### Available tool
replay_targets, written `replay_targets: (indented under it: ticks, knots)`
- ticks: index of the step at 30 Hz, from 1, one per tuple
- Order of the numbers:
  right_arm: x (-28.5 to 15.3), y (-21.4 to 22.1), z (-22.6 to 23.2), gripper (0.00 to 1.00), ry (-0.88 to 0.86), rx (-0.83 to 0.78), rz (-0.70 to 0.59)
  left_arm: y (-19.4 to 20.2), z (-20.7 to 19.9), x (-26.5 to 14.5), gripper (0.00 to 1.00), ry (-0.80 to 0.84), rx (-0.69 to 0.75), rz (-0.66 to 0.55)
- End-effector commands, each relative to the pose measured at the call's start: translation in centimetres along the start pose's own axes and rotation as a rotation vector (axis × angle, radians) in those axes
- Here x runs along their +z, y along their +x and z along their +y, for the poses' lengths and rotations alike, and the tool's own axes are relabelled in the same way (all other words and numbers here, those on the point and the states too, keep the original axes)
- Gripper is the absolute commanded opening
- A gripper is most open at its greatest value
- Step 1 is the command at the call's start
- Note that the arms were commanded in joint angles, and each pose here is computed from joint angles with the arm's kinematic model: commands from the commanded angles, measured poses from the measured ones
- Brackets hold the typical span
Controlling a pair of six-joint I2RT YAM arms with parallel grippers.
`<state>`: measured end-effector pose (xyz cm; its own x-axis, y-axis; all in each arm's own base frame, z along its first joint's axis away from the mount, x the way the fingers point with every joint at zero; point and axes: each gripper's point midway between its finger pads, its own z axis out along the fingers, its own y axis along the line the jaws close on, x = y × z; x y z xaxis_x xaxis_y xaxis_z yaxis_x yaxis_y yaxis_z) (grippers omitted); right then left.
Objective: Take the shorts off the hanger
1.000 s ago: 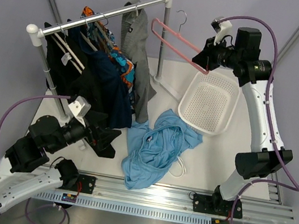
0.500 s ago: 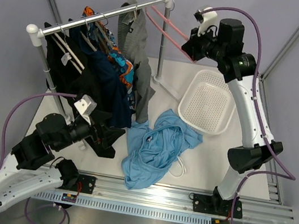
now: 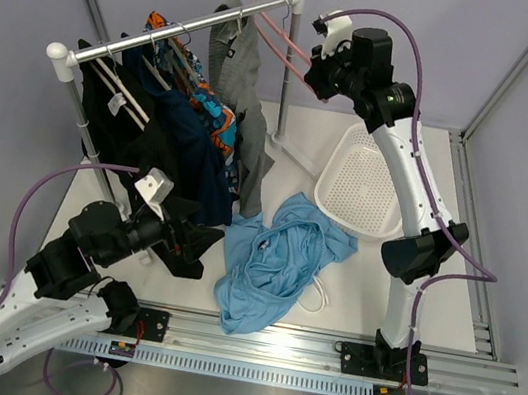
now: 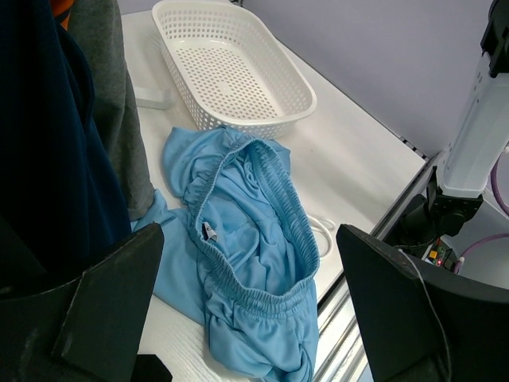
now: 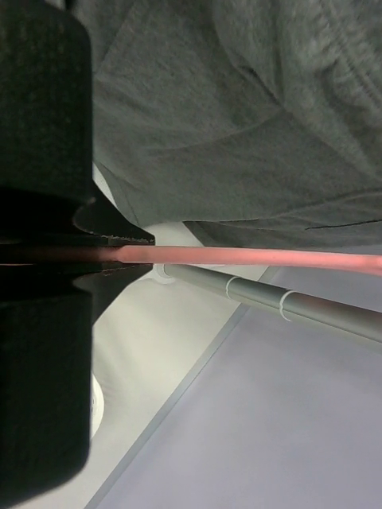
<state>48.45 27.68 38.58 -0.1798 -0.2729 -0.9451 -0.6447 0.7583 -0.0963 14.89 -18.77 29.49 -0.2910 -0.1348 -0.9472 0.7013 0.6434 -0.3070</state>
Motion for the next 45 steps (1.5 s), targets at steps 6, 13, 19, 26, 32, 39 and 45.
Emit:
replay_targets:
  ticks: [6, 13, 19, 26, 32, 39, 45]
  knots:
    - [-2.0, -1.6, 0.6, 0.38, -0.006, -0.065, -0.057, -0.6, -0.5, 0.2, 0.96, 0.027, -0.018, -0.047]
    - [-9.0, -3.9, 1.2, 1.0, -0.042, -0.144, -0.12, -0.5, 0.0, -0.1, 0.96, -0.001, -0.01, -0.04]
    - [-14.5, 2.2, 5.8, 1.0, -0.315, -0.464, -0.038, 0.1, 1.1, -1.4, 0.97, -0.056, -0.003, -0.037]
    - [-23.0, 20.8, 17.3, 0.99, -1.159, -0.703, 0.079, 1.0, 2.0, -2.8, 0.97, -0.092, -0.008, -0.042]
    - [-16.4, 28.0, 19.8, 0.99, -1.077, -0.792, 0.261, 1.7, 2.0, -2.7, 0.97, -0.087, -0.031, -0.029]
    - [-8.3, 33.3, 19.2, 0.92, -0.859, -0.745, 0.474, 2.4, 1.8, -2.2, 0.99, -0.079, -0.074, -0.006]
    - [-6.5, 36.5, 18.4, 0.87, -0.821, -0.743, 0.573, 2.7, 1.8, -2.1, 0.99, -0.077, -0.083, 0.003]
